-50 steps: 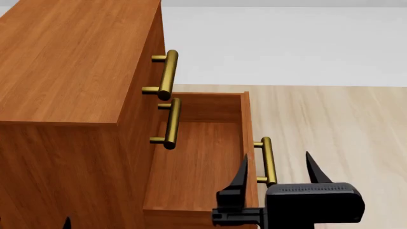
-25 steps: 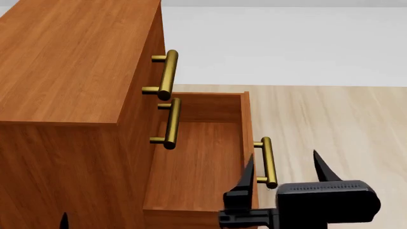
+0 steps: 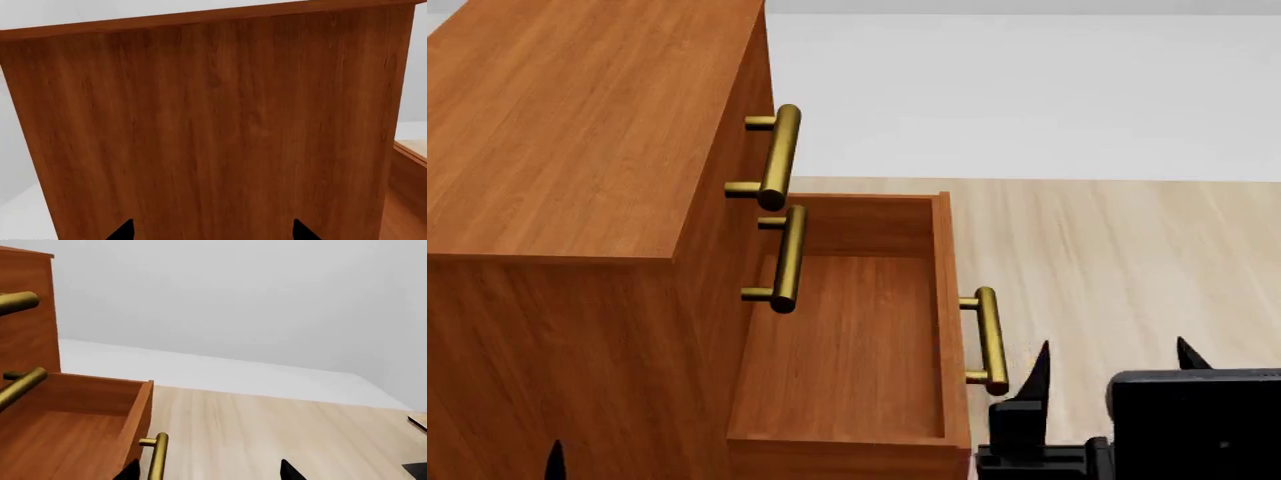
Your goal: Put the bowl in the bottom drawer of the cabinet.
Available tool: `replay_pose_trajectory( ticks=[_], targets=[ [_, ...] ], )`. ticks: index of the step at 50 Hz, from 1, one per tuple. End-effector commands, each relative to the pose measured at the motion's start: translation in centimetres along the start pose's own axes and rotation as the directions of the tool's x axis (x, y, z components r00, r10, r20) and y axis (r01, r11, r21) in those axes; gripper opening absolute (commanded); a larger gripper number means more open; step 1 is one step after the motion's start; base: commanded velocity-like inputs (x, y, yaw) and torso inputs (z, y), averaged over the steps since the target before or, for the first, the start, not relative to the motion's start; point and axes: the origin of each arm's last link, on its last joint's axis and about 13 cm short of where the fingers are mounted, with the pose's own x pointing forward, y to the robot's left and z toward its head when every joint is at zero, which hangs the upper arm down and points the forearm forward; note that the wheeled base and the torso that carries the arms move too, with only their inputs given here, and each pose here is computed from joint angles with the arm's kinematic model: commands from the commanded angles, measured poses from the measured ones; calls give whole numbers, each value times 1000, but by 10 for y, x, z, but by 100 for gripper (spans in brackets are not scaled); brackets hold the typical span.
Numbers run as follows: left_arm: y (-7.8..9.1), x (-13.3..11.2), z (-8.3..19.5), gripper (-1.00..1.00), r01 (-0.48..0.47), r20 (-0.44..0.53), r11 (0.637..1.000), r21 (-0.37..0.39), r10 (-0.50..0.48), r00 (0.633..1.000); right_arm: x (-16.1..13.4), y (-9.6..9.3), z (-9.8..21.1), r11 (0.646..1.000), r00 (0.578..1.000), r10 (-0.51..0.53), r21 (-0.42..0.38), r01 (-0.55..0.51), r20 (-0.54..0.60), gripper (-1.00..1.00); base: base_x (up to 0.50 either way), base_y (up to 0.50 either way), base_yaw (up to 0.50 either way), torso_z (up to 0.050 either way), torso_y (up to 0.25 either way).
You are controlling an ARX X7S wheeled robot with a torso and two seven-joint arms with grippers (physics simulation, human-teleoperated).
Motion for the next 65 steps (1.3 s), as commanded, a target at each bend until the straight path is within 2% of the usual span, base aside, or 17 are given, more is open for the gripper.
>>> replay_pose_trajectory(
  ticks=[1, 12, 23, 30, 37, 42, 47, 65],
  targets=[
    [1, 2, -1, 100, -8, -5, 1000, -1, 8, 1000, -2, -23, 3, 999, 992, -49, 6, 50, -114, 100, 0, 0, 0, 0, 0],
    [1, 2, 0, 100, -7, -5, 1000, -1, 7, 1000, -6, -55, 2, 987, 959, -156, -14, 158, -238, 100, 0, 0, 0, 0, 0],
    [2, 3, -1, 100, -11, -5, 1000, -3, 11, 1000, -6, -76, 0, 971, 919, -232, -18, 239, -320, 100, 0, 0, 0, 0, 0],
    [2, 3, 0, 100, -12, -4, 1000, -5, 12, 1000, 0, -88, -14, 963, 875, -254, -19, 270, -411, 100, 0, 0, 0, 0, 0],
    [2, 3, 0, 100, -15, -4, 1000, -8, 15, 1000, 3, -90, -26, 976, 858, -209, -48, 211, -469, 100, 0, 0, 0, 0, 0],
    [2, 3, -2, 100, -18, -12, 1000, -9, 18, 1000, 4, -98, -31, 973, 840, -191, 12, 229, -509, 100, 0, 0, 0, 0, 0],
    [2, 4, 0, 100, -18, -5, 1000, -8, 18, 1000, 6, -103, -39, 967, 817, -231, -32, 252, -528, 100, 0, 0, 0, 0, 0],
    [2, 3, 0, 100, -18, -3, 1000, -11, 18, 1000, 9, -119, -51, 956, 773, -268, -59, 287, -575, 100, 0, 0, 0, 0, 0]
  ],
)
